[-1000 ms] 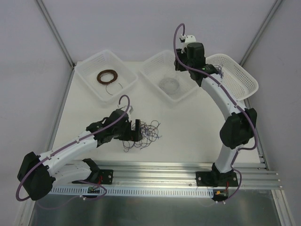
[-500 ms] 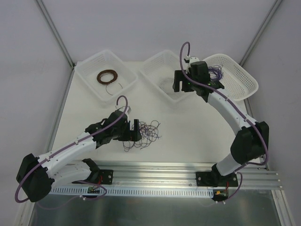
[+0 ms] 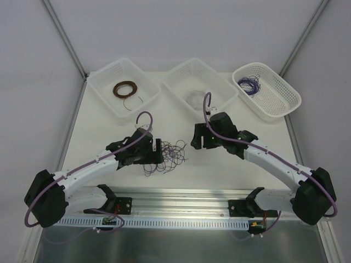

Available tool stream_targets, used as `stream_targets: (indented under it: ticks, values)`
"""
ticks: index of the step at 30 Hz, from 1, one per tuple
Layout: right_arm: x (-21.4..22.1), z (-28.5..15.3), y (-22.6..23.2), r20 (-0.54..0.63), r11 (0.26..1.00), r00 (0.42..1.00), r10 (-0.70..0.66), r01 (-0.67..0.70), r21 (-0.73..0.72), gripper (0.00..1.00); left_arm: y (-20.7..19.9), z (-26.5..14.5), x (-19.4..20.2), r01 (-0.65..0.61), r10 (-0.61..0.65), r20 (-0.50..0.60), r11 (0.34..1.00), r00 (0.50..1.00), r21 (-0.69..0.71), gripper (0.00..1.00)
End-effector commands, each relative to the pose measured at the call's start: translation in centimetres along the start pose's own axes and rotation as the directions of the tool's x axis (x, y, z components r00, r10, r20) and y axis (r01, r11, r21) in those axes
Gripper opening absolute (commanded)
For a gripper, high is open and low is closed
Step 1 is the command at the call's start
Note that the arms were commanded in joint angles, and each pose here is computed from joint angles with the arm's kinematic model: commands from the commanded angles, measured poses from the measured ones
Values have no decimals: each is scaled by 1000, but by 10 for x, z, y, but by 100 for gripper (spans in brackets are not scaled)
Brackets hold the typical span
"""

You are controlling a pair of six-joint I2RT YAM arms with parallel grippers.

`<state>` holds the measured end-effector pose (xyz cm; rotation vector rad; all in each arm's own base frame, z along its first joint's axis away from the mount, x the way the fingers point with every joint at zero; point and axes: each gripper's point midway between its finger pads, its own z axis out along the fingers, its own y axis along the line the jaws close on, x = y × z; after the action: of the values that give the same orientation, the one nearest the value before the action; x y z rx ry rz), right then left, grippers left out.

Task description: Untangle the cables

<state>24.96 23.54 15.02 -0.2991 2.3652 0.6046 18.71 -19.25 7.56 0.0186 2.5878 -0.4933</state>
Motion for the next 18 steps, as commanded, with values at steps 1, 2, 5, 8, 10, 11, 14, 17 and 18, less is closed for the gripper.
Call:
stream_targets:
  ticks: [1, 2, 5, 8, 10, 11, 14, 17, 18]
  values:
    - [-2, 2, 20, 63, 995, 995, 77, -73, -65, 72, -2, 4, -9, 38, -37, 35, 999, 999, -18, 83]
    - [9, 6, 25, 45, 995, 997, 63, -59, -77, 71, -1, 5, -9, 39, -39, 37, 999, 999, -23, 82]
    - [22, 17, 34, 36, 995, 999, 31, -27, -100, 66, -1, 11, -12, 49, -47, 47, 998, 998, -32, 79]
    - [26, 25, 50, 53, 988, 998, 14, -5, -154, 63, 0, 19, -12, 60, -58, 41, 997, 997, -49, 75]
    - [20, 27, 63, 89, 980, 996, 3, 14, -200, 62, 0, 25, -9, 61, -60, 29, 997, 998, -56, 74]
    - [21, 28, 67, 92, 976, 996, -2, 22, -216, 62, -1, 27, -9, 60, -59, 25, 997, 998, -50, 74]
    - [17, 31, 85, 112, 962, 993, -19, 49, -268, 62, -3, 33, -7, 63, -63, 4, 997, 998, -50, 73]
    - [17, 39, 99, 97, 954, 995, -22, 50, -297, 61, -3, 36, -6, 70, -70, 1, 996, 998, -54, 71]
    - [18, 42, 103, 92, 953, 995, -24, 51, -299, 60, -3, 37, -6, 71, -72, 0, 996, 997, -53, 70]
